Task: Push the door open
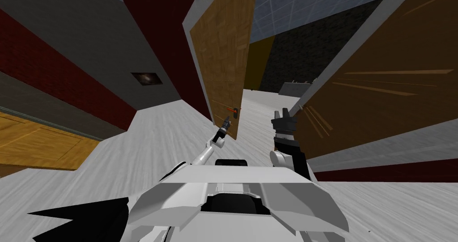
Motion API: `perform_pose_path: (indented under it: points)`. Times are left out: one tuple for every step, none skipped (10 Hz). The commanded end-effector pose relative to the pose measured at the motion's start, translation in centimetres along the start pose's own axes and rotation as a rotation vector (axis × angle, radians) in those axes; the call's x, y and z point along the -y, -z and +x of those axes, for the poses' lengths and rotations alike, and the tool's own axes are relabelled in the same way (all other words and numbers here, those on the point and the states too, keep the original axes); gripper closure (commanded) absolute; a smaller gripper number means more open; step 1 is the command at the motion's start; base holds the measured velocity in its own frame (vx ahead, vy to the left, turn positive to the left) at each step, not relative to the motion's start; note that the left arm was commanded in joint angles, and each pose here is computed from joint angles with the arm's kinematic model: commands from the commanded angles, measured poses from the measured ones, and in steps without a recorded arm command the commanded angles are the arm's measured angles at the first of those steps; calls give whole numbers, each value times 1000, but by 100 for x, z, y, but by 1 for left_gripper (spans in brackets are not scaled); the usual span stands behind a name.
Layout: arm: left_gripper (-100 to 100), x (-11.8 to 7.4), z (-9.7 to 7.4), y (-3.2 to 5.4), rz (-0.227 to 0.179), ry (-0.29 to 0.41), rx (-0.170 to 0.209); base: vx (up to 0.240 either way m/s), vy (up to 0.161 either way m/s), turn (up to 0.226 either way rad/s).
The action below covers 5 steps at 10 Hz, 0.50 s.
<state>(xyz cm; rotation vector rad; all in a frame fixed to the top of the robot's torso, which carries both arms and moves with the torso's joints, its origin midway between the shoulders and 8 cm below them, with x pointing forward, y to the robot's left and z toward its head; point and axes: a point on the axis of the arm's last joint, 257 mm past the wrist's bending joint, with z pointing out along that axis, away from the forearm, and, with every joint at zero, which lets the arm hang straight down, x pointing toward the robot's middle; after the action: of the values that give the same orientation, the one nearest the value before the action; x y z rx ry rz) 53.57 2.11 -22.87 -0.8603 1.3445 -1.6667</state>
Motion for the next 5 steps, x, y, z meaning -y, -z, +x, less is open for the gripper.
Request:
perform_pose_path:
  points:
    - [-100,-74,15,-32,-18,3,-9,62,77,-67]
    - [-100,-114,28,-49,-29,4,-13,69,70,-80]
    - [-100,-153,40,-65,-39,5,-18,67,75,-77]
    - [-100,-192,50,-80,-49,5,-23,63,81,-59]
    - [-100,-230,60,-95,-60,6,-27,55,91,-75]
